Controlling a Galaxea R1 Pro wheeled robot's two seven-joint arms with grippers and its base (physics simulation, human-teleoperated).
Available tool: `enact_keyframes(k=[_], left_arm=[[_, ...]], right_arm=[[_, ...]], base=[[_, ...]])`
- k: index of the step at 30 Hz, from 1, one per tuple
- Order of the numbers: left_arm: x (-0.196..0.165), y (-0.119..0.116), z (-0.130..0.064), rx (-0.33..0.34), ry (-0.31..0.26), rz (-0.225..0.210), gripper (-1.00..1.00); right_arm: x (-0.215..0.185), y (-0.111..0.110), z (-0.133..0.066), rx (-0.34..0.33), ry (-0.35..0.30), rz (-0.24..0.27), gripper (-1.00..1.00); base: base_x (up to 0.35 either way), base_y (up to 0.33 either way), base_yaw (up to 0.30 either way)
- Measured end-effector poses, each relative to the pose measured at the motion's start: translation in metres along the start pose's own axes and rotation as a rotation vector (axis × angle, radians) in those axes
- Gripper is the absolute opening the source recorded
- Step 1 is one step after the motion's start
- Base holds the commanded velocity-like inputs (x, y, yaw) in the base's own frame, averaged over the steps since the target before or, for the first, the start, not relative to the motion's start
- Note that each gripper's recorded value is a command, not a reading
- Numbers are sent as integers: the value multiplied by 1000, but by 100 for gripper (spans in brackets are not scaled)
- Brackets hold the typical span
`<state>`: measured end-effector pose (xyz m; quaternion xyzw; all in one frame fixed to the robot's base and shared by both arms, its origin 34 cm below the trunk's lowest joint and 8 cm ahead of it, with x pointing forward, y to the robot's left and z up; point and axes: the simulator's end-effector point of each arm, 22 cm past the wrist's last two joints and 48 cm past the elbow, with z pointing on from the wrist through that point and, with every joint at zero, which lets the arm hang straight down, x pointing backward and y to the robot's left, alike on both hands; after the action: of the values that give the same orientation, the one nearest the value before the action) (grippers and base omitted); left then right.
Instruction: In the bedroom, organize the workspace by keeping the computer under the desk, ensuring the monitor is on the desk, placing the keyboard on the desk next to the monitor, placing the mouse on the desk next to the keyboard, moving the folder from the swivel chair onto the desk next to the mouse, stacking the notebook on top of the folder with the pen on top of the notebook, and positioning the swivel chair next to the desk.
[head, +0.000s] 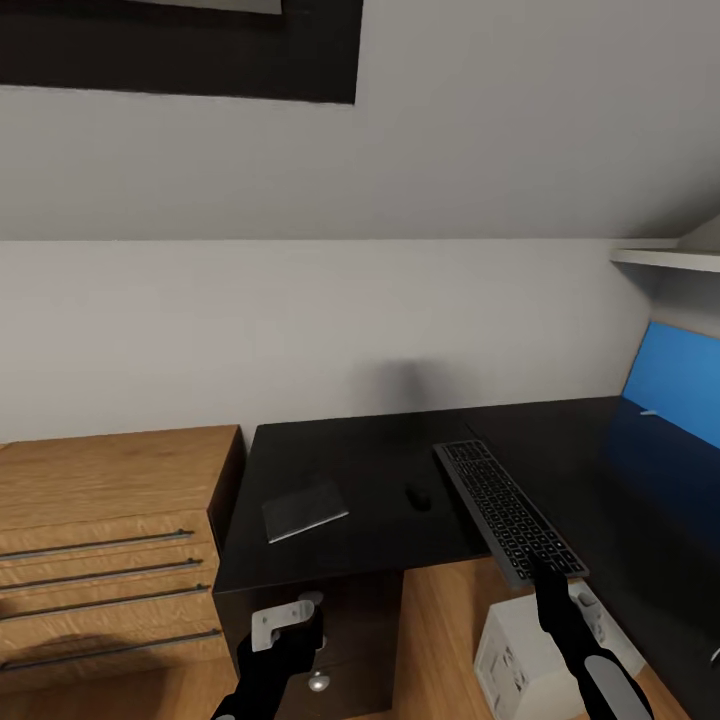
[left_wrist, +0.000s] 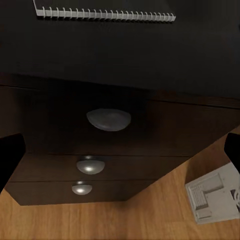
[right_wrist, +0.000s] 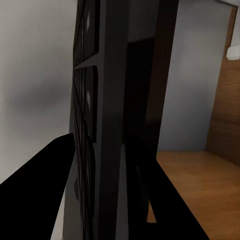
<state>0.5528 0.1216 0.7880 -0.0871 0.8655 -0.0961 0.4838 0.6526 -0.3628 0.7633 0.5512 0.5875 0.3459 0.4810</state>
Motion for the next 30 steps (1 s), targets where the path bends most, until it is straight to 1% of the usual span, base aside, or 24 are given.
enact_keyframes(k=[17, 23, 30], left_arm=[[0, 0, 0, 0, 1, 0, 100], [1, 0, 0, 0, 2, 0, 100], [1, 0, 0, -1, 2, 2, 100]], right_arm=[[0, 0, 0, 0, 1, -1, -100], [0, 0, 0, 1, -1, 1, -100], [0, 0, 0, 0, 0, 1, -100]], base=[[1, 0, 0], [93, 79, 0], [13, 11, 0]])
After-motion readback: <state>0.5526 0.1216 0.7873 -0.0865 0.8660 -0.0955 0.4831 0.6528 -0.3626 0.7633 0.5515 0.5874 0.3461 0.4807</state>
